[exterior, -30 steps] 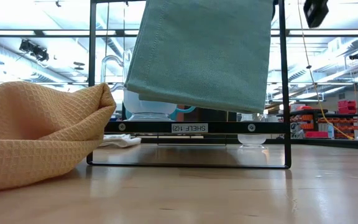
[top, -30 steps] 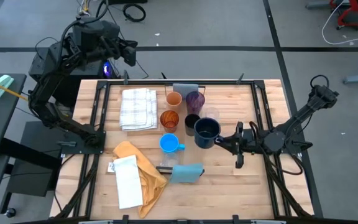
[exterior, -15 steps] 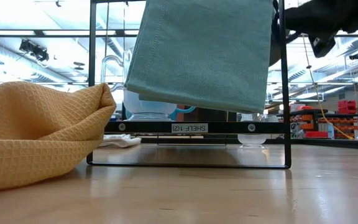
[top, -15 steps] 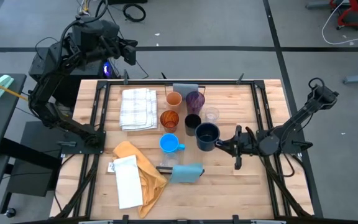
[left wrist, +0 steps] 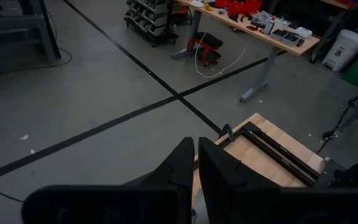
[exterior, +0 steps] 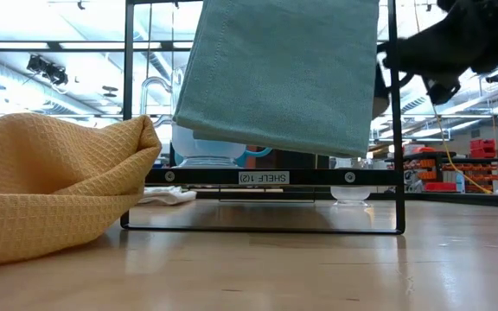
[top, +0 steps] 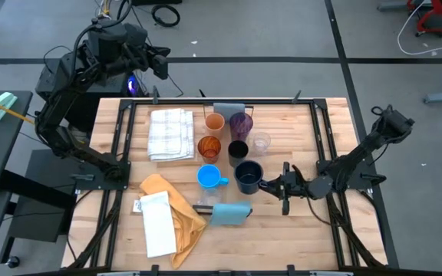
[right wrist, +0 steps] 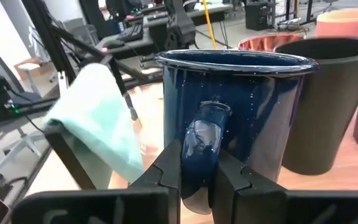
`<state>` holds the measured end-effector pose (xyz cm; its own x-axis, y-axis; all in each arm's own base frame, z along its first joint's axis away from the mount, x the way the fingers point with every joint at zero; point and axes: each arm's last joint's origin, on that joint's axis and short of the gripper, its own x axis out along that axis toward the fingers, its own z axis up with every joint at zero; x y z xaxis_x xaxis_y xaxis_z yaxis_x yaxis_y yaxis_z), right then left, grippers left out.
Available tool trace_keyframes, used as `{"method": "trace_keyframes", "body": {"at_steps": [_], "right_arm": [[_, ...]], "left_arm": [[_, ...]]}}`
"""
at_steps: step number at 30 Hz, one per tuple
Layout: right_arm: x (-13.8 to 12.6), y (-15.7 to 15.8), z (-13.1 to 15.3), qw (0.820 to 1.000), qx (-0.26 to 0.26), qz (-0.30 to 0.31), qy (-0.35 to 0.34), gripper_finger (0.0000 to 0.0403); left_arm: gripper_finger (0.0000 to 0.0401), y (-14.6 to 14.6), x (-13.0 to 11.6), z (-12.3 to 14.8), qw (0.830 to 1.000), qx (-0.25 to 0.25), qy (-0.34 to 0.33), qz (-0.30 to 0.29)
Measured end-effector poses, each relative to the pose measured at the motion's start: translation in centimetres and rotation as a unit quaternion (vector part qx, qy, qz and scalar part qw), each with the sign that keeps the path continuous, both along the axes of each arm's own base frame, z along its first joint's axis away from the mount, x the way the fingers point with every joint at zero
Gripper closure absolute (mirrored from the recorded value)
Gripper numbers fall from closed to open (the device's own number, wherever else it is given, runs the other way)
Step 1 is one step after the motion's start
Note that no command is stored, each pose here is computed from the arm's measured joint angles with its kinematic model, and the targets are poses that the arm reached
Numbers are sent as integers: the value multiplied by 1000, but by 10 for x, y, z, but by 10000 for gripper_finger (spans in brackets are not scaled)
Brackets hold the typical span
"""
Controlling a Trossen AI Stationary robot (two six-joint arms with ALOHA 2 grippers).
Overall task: Stack small to large cups/mugs on shelf
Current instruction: Put the dark blue mug on the shelf
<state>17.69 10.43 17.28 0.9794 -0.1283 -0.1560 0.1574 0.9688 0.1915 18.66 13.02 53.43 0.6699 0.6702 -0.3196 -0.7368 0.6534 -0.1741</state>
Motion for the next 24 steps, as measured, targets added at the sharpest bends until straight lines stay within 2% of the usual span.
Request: {"method": "trace_keyframes", "body": {"at_steps": [9, 18, 24], "right_arm": [[15, -4, -16, 1000, -4, -5, 14, 355], [21, -9, -26, 999, -5, -5, 36, 355], [23, -9, -32, 999, -4, -5, 46, 356]], "left_arm": [[361, 0, 0, 0, 1000, 4, 4, -2], [373, 0, 0, 0, 1000, 7, 9, -6], [366, 0, 0, 0, 1000, 7, 9, -6]]}}
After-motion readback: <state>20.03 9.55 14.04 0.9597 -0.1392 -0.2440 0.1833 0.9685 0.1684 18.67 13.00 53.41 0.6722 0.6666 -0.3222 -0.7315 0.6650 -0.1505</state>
